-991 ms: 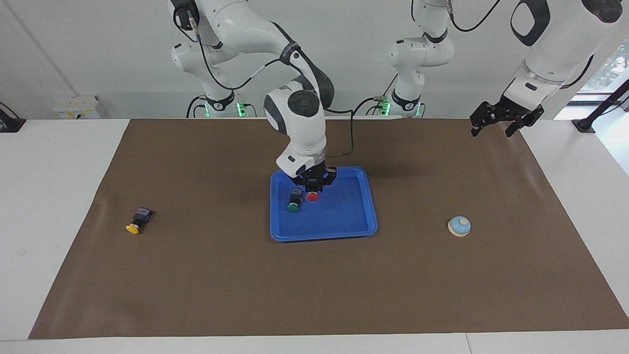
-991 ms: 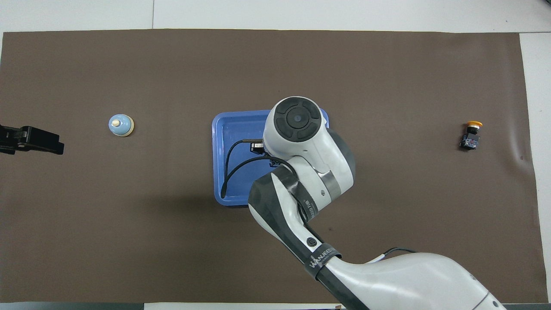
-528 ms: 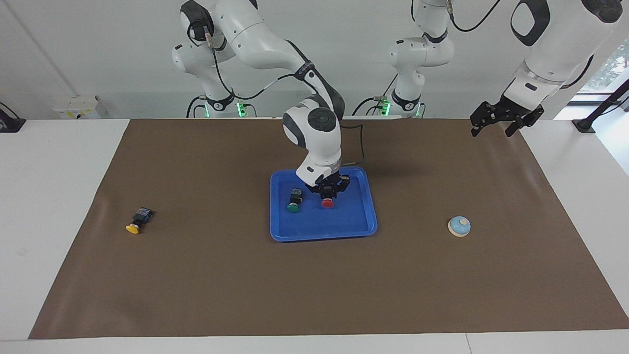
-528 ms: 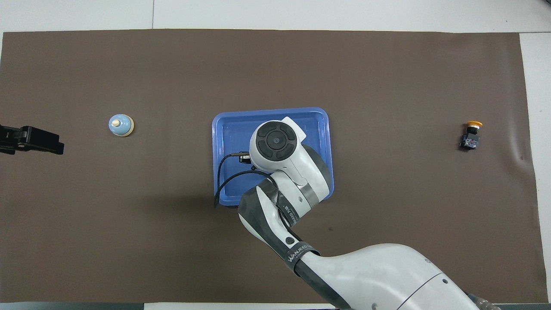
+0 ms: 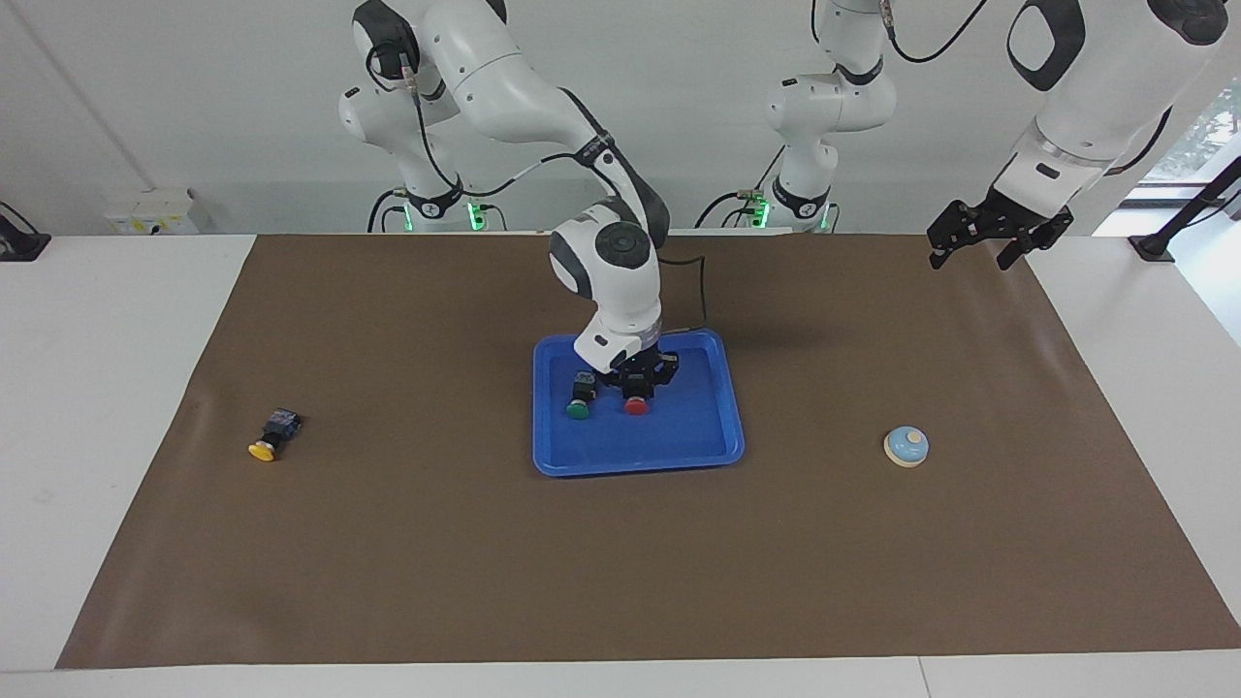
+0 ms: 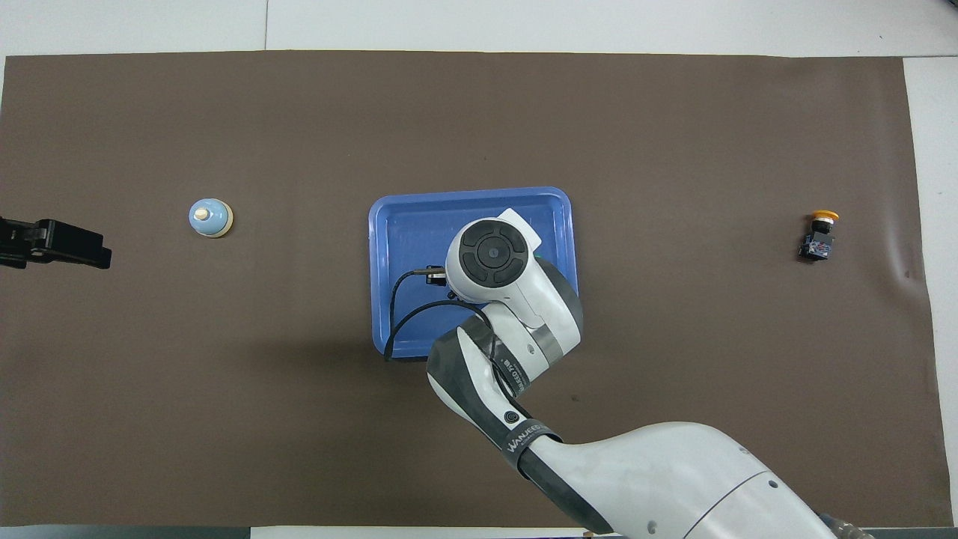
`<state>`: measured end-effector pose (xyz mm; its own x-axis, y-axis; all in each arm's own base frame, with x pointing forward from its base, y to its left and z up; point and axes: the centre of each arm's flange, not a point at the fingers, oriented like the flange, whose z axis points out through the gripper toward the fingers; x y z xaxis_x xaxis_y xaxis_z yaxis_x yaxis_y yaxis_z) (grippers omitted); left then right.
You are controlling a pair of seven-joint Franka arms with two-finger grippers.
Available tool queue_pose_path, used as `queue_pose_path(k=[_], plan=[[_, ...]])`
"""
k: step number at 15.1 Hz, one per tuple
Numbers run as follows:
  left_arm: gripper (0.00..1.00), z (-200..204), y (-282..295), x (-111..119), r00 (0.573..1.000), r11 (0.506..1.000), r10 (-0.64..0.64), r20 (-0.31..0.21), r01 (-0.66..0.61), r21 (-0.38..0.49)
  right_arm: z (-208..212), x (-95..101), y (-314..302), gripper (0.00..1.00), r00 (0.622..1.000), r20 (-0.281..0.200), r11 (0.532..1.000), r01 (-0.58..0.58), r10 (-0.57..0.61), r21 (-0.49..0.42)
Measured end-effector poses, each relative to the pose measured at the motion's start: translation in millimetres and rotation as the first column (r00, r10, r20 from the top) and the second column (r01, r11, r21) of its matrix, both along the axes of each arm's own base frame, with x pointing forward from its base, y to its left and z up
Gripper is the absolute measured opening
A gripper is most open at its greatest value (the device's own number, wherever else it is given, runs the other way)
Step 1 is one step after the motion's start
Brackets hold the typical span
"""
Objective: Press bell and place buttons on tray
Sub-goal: 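Grasp the red button and place it in the tray, then reach the right gripper to the yellow-capped button and grasp it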
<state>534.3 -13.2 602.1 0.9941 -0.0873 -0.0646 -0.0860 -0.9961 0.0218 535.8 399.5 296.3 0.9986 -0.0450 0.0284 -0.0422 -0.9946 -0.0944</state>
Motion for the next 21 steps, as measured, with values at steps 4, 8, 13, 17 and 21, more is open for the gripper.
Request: queue_pose_path(k=[4,8,13,17,21], plan=[[1.0,0.0,0.0,0.0,1.0,1.0,0.0,0.0,0.0,0.0,0.3,-0.8,-0.9,0.57,1.0,0.002,1.0,0.002,-0.002,0.001],[1.0,0.0,0.0,0.0,1.0,1.0,0.0,0.0,0.0,0.0,6.1,-0.1,-3.5,0.99,0.999,-0.008,0.999,0.041,-0.041,-0.004],[1.0,0.0,0.0,0.0,1.0,1.0,0.0,0.0,0.0,0.0,70.2,38.7,-75.0,1.0,0.989,-0.025,0.988,0.147,-0.148,-0.049],[1.0,0.0,0.0,0.0,1.0,1.0,0.0,0.0,0.0,0.0,135.0,79.5,-229.2,1.0,0.99,-0.025,0.988,0.14,-0.142,-0.067],[1.0,0.0,0.0,0.0,1.0,1.0,0.0,0.0,0.0,0.0,135.9,94.8,-367.4,1.0,0.989,-0.037,0.987,0.137,-0.141,-0.09]])
